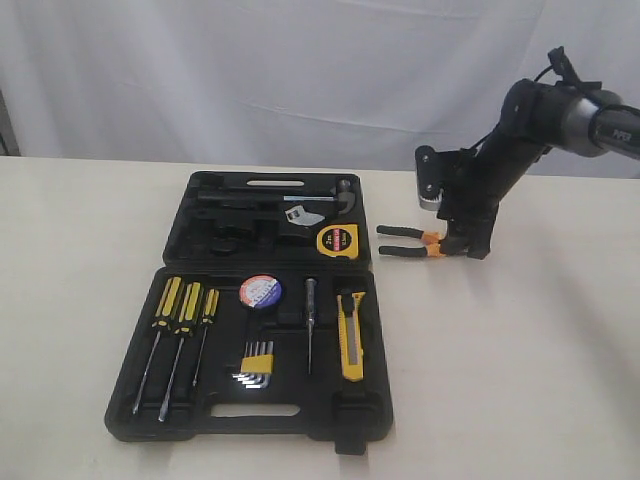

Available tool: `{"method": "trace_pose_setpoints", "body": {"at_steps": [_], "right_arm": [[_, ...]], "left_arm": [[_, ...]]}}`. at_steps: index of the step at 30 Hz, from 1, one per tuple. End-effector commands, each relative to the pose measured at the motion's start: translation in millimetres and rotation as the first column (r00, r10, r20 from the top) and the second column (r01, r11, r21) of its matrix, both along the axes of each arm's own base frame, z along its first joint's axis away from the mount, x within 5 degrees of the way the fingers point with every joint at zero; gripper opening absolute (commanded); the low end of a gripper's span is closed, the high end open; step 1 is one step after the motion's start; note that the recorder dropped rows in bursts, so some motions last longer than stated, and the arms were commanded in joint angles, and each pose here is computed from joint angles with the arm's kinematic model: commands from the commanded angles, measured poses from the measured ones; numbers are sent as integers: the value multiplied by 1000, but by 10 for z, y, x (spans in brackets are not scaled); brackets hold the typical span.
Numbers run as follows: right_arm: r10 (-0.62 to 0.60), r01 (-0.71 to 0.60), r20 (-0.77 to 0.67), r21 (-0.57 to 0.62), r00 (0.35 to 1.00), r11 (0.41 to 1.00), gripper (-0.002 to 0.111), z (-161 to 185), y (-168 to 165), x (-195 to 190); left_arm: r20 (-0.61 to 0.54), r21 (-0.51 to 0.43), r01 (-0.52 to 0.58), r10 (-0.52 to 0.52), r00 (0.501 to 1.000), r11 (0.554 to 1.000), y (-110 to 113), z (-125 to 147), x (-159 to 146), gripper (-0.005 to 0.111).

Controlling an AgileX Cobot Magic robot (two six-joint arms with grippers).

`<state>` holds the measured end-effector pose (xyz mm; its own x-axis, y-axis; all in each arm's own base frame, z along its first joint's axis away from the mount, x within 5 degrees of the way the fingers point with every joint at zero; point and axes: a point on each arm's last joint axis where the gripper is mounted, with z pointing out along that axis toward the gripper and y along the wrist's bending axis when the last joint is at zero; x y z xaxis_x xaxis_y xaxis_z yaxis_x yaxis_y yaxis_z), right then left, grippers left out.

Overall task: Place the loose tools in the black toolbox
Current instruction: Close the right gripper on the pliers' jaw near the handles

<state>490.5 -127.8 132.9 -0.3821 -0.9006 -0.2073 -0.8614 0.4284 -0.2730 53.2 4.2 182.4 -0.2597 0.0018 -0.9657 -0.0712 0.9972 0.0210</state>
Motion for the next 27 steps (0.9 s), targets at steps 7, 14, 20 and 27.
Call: {"method": "trace_pose_setpoints", "body": {"at_steps": [7, 14, 20, 27], "right_arm": [[-7, 7, -35, 4, 999, 1000, 57, -181, -18, -4], [2, -3, -45, -15, 999, 1000, 56, -185, -32, -13], [10, -11, -61, -23, 998, 1000, 34, -195, -37, -27], [7, -7, -123, 3, 992, 1000, 34, -207, -16, -81]], "left_arm": [[8, -14, 5, -5, 1000, 1000, -6, -1, 2, 0], [8, -14, 5, -5, 1000, 1000, -6, -1, 2, 0], [8, -14, 5, -5, 1000, 1000, -6, -1, 2, 0], [8, -14, 5, -5, 1000, 1000, -6, -1, 2, 0]]}}
